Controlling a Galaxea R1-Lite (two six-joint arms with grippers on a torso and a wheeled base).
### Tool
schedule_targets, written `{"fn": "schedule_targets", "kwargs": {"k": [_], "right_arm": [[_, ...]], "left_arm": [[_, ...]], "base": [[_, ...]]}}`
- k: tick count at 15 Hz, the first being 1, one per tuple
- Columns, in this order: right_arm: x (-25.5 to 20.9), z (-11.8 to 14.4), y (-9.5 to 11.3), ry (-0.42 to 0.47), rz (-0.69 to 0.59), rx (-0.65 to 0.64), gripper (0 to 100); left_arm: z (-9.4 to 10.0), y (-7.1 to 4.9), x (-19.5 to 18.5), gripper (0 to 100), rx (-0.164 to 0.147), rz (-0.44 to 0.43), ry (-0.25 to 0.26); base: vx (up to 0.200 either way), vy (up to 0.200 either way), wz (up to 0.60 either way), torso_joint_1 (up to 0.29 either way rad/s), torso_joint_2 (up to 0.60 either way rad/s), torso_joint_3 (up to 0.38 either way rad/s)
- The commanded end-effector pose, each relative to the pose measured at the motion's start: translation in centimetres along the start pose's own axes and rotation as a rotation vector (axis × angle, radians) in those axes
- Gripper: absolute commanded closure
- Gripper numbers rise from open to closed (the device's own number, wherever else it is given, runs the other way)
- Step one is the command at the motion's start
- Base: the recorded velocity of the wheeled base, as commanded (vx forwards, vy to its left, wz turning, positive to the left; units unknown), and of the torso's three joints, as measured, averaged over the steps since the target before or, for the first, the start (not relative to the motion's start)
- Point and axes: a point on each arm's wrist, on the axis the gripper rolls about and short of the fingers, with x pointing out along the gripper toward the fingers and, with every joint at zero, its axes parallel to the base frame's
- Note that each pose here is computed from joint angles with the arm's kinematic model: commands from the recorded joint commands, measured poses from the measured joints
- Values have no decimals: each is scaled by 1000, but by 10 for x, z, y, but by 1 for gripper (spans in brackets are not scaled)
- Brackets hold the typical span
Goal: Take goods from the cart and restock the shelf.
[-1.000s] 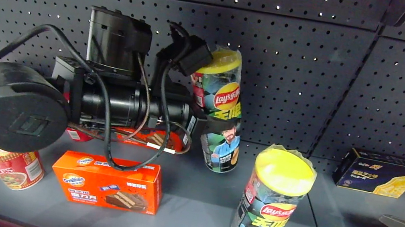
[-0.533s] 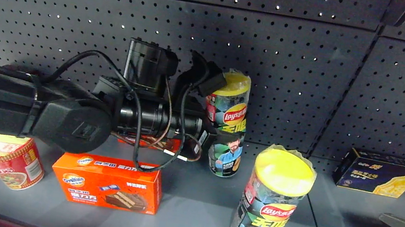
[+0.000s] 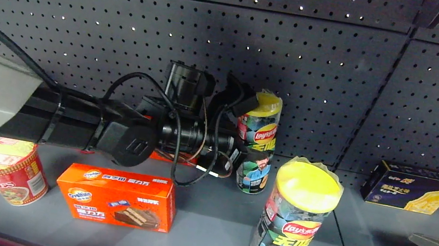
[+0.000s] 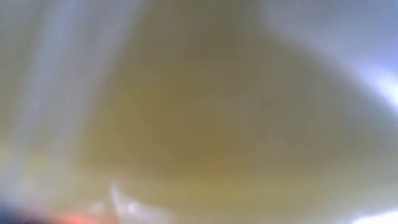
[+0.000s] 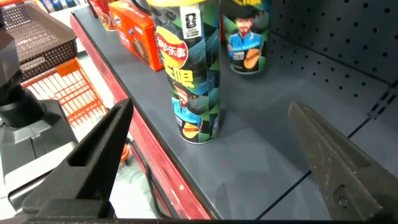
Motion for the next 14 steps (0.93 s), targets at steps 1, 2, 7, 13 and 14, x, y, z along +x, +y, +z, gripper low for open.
{"fn": "schedule_targets", "kwargs": {"k": [1,2,7,13,14], "right_arm": [[0,-1,0,3,1,1,0],[0,-2,0,3,1,1,0],[-1,-2,1,3,2,1,0],[-3,-5,2,3,4,7,0],[-4,-5,2,1,4,15,0]], "left_arm": [[-3,3,13,100,0,-9,3],[-3,5,15,100,2,-8,0],[-8,2,27,100,2,-25,7],[-10,-1,35,100,5,-37,9],[-9,-2,35,100,6,-38,7]], "base": [[0,0,0,0,0,0],[0,0,0,0,0,0],[0,0,0,0,0,0],[0,0,0,0,0,0],[0,0,0,0,0,0]]}}
